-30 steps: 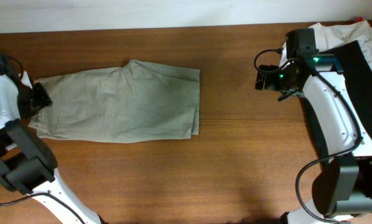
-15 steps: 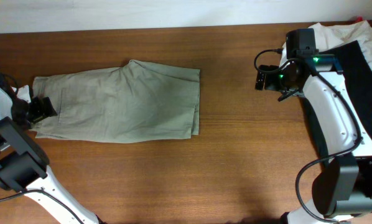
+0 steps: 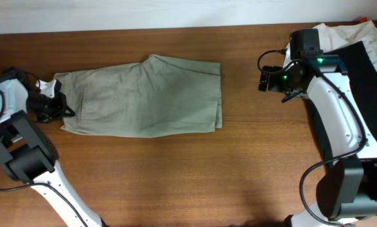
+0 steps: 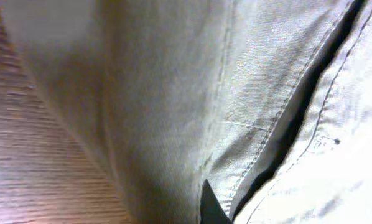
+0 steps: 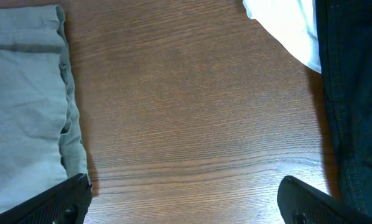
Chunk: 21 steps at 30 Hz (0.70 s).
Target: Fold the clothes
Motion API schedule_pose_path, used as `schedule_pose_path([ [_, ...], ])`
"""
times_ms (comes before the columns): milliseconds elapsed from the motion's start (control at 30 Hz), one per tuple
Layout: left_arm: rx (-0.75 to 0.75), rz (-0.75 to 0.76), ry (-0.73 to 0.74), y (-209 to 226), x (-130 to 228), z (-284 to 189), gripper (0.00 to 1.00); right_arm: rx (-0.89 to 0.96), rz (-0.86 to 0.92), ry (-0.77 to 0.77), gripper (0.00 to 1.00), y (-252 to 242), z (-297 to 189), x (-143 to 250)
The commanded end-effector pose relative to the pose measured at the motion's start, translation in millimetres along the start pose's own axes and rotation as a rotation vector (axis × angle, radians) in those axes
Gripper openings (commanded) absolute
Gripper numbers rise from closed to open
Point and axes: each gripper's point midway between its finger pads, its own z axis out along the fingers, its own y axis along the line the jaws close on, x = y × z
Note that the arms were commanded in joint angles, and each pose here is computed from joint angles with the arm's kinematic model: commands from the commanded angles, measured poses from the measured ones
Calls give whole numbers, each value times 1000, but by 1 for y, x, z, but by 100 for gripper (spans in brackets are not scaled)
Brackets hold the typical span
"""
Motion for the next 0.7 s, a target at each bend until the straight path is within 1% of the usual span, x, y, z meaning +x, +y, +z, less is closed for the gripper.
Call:
schedule_pose_path([
  [0, -54, -161, 221, 39, 42, 49, 0, 8, 18, -17, 99, -3, -3, -6],
  [33, -127, -249, 190, 54, 30, 17, 0, 8, 18, -17, 99, -3, -3, -6],
  [67, -154, -296, 145, 57, 17, -14, 0, 8, 18, -17, 99, -3, -3, -6],
  [100, -170, -314, 109, 55, 8, -37, 0, 8, 18, -17, 99, -3, -3, -6],
  [133, -240, -345, 50, 54, -3, -76, 0, 8, 18, -17, 98, -3, -3, -6],
  [167, -287, -351, 2, 50, -9, -105, 0, 8, 18, -17, 99, -3, -3, -6],
  [233, -316, -324, -149, 33, -26, -155, 0, 8, 18, -17, 99, -3, -3, -6],
  [300, -324, -304, -218, 13, -27, -183, 0, 8, 18, -17, 99, -3, -3, -6],
  [333, -328, -269, -254, -2, -28, -198, 0, 8, 18, -17, 99, -3, -3, -6],
  [367, -324, -243, -281, -17, -28, -207, 0, 8, 18, -17, 99, -3, -3, -6],
  [433, -262, -129, -340, -71, -29, -225, 0, 8, 18, -17, 99, -3, -3, -6],
  [467, -213, -60, -363, -101, -28, -231, 0, 8, 18, -17, 99, -3, -3, -6],
  [533, -172, 69, -399, -165, -20, -240, 0, 8, 18, -17, 99, -3, -3, -6],
  [567, -162, 138, -406, -197, -14, -239, 0, 8, 18, -17, 99, -3, -3, -6],
  [600, -165, 183, -401, -216, -10, -235, 0, 8, 18, -17, 99, -3, -3, -6],
  [667, -164, 277, -341, -256, -2, -208, 0, 8, 18, -17, 99, -3, -3, -6],
])
